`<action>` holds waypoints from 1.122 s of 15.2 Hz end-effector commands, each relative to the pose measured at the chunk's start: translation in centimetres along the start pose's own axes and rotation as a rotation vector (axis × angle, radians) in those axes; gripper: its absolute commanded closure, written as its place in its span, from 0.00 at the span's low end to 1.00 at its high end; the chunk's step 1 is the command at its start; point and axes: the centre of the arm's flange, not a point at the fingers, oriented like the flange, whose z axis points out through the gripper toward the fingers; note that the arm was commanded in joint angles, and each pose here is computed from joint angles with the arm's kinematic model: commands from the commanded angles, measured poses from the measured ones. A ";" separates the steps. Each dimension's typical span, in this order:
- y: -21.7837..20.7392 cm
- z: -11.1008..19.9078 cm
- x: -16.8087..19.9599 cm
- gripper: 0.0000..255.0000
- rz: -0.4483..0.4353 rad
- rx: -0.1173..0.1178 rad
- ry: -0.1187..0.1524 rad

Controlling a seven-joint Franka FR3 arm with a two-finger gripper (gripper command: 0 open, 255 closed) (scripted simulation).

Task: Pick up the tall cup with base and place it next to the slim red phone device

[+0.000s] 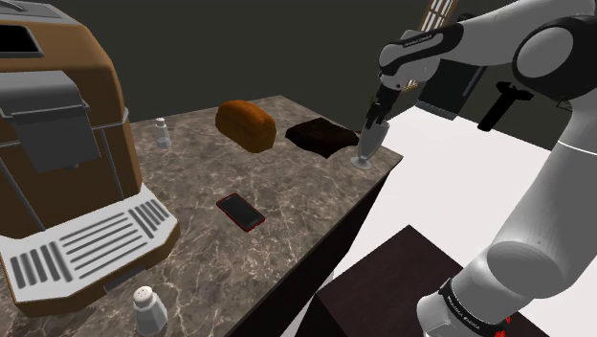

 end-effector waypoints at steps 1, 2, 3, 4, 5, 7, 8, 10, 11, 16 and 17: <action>0.0 1.2 0.1 0.00 0.000 0.000 0.001; 0.0 1.7 0.1 0.00 0.000 0.000 0.001; 0.0 2.0 0.1 0.00 0.000 0.000 0.001; 0.0 2.0 0.1 0.00 0.000 0.000 0.001; 0.0 2.0 0.1 0.00 0.000 0.000 0.001; 0.0 2.0 0.1 0.00 0.000 0.000 0.001; 0.0 2.0 0.1 0.00 0.000 0.000 0.001; 0.0 2.0 0.1 0.00 0.000 0.000 0.000; 0.0 2.0 0.1 1.00 0.000 0.000 0.000; 0.0 2.0 0.1 1.00 0.000 0.000 0.000; 0.0 2.0 0.1 1.00 0.000 0.000 0.000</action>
